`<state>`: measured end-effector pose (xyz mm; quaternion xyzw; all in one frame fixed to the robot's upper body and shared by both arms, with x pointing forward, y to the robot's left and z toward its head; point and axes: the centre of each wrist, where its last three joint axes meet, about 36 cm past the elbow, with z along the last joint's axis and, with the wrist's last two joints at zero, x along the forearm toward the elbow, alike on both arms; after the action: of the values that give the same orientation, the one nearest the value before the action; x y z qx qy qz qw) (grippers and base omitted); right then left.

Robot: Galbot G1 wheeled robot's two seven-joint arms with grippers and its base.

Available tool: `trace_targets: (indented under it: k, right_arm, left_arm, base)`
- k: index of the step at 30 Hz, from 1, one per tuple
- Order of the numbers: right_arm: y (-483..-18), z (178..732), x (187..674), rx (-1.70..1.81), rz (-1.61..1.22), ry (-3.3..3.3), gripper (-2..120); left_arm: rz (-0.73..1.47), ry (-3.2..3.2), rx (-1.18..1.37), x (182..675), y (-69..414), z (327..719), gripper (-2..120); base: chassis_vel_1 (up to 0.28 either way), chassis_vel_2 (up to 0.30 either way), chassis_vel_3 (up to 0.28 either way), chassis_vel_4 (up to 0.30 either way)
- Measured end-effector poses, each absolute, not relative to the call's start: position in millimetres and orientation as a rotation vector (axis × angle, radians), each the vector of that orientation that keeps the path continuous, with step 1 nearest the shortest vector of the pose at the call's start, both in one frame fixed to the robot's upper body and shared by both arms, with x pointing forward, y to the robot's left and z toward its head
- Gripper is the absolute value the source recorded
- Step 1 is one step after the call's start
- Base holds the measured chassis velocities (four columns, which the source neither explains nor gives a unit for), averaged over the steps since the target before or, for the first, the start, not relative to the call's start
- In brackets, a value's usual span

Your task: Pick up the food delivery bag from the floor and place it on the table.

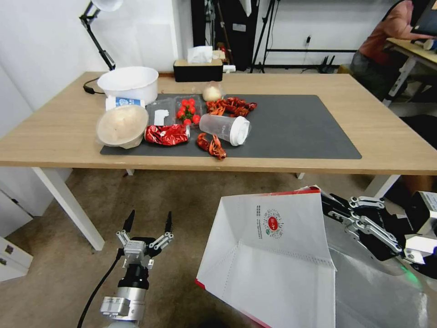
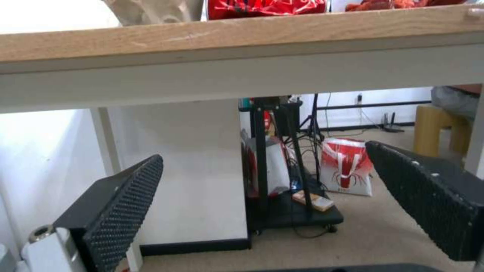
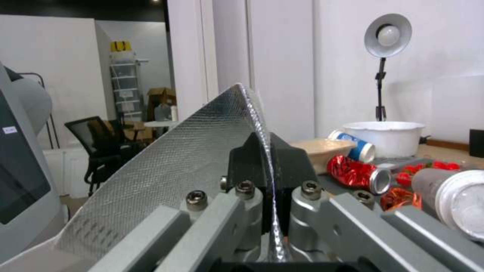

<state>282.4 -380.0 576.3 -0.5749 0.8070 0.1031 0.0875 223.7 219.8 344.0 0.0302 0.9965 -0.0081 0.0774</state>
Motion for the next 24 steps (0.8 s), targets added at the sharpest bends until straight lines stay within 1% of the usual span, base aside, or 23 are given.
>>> trace_targets:
  k: [24]
  right_arm:
    - [-376.1, 576.1, 279.9, -1.709, 0.302, 2.402, 0]
  left_arm:
    - [-0.022, 2.982, 0.102, 223.3, 217.6, 344.0, 100]
  base:
    - [0.000, 0.000, 0.000, 0.000]
